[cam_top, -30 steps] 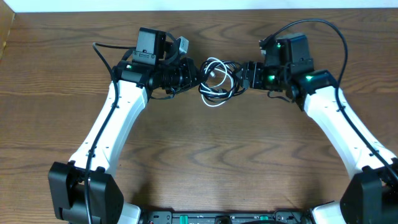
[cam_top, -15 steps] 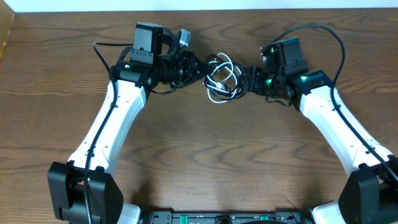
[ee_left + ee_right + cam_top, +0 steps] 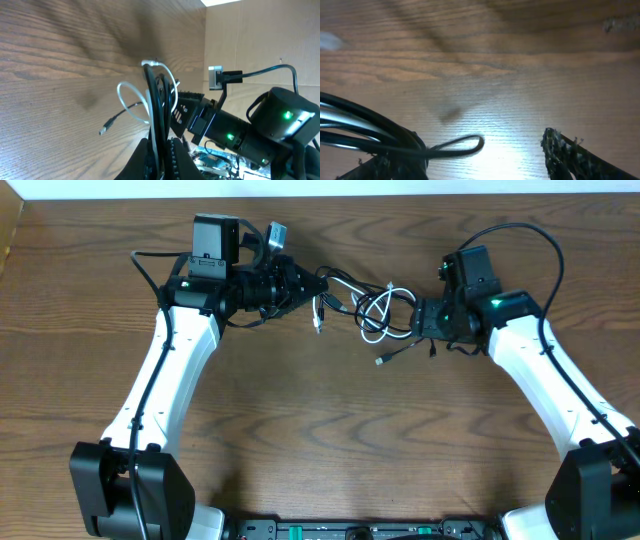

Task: Untangle cables

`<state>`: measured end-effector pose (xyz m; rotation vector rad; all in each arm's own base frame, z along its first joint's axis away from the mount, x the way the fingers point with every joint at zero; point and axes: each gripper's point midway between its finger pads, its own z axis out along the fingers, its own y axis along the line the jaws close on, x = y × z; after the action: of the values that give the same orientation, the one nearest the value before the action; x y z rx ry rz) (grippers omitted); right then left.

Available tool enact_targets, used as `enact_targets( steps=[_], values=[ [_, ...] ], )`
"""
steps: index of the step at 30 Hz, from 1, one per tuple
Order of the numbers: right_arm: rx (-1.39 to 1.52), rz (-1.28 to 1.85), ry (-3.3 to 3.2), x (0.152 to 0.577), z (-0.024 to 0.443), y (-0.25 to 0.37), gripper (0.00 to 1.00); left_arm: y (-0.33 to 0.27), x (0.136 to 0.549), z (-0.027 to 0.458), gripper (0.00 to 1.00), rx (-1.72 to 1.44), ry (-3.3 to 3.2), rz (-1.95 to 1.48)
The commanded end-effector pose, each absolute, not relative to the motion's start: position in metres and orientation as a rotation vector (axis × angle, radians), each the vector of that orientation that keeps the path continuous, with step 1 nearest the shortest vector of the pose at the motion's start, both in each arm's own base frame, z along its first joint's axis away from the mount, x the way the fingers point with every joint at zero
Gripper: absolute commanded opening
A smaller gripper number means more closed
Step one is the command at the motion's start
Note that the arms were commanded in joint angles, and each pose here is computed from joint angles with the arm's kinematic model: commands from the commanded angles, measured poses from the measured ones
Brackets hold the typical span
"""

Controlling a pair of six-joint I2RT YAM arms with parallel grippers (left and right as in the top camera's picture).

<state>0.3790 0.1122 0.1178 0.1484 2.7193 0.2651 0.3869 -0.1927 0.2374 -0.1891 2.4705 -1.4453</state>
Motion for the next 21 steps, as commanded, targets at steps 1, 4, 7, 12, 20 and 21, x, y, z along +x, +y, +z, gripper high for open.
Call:
enact_targets(
  steps=[1, 4, 7, 12, 20, 21],
  values=[
    [-0.016, 0.182, 2.744, 0.38, 0.108, 0.094, 0.73, -0.181, 0.392, 0.245, 0.07, -0.152, 2.429, -1.42],
    [-0.16, 0.295, 2.744, 0.375, 0.11, 0.11, 0.69, -0.18, 0.39, 0.243, 0.07, -0.14, 2.44, -1.409],
    [-0.251, 0.41, 2.749, 0.368, 0.111, 0.124, 0.37, -0.179, 0.381, 0.231, 0.07, -0.084, 2.486, -1.35],
    [-0.248, 0.439, 2.771, 0.362, 0.11, 0.127, 0.05, -0.165, 0.369, 0.199, 0.07, -0.099, 2.631, -1.129],
    [-0.256, 0.509, 2.813, 0.349, 0.108, 0.133, 0.04, -0.163, 0.35, 0.171, 0.08, 0.075, 2.741, -0.897],
    [-0.256, 0.509, 2.817, 0.348, 0.108, 0.133, 0.04, -0.167, 0.348, 0.171, 0.09, 0.119, 2.739, -0.894]
  ],
)
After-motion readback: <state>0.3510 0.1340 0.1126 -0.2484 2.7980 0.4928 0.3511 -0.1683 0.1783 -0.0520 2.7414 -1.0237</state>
